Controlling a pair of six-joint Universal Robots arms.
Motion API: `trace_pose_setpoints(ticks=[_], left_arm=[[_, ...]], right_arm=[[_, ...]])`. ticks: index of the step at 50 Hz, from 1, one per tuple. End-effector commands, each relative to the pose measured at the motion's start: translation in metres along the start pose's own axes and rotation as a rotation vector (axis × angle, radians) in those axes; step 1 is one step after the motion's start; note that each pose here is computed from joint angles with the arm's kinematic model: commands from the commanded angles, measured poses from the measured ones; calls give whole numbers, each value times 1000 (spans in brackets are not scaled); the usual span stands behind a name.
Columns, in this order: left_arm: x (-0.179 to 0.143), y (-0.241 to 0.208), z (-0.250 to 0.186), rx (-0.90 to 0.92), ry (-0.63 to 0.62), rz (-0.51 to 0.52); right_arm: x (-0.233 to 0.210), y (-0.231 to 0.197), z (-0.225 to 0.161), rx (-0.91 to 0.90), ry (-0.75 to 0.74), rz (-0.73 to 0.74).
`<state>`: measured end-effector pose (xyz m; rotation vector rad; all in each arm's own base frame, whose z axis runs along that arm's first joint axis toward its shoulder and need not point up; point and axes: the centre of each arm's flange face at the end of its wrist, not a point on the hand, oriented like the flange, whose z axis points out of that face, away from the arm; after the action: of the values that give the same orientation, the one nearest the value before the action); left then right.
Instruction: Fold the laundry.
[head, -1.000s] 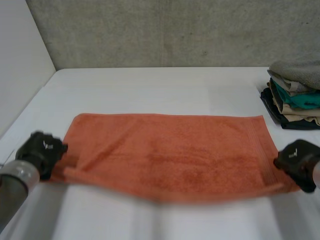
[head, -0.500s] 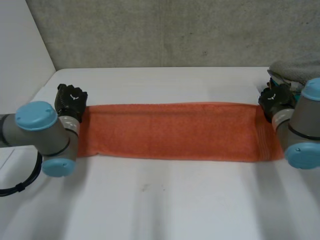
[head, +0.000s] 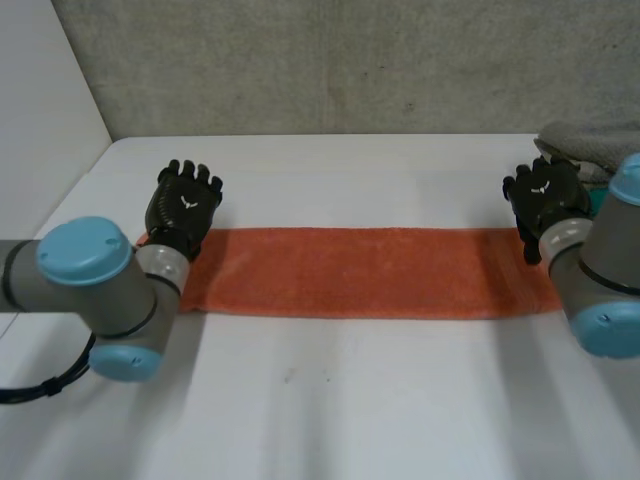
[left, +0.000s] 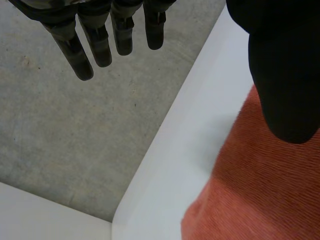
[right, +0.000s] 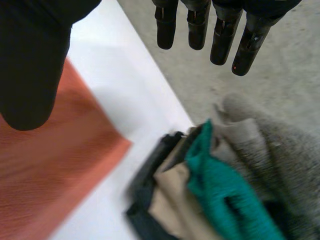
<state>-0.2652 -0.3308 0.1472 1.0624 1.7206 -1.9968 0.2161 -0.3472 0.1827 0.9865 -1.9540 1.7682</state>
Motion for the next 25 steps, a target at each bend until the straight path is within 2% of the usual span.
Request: trace_pose_setpoints(ticks=[1,6,10,25], left_arm=[[-10,1,-25,-24,-3,-80],[-13,2,-30,-22,-11,-186],[-12,2,-30,-22,-10,-222],[-14,1,-31,-20,-15,-222]], right_arm=[[5,27,-34,-94,-137,93],[7,51,-39,-154,-160,119],[6,57,-37,-150,-163,129],[-16,90,0,-120,-132,105]])
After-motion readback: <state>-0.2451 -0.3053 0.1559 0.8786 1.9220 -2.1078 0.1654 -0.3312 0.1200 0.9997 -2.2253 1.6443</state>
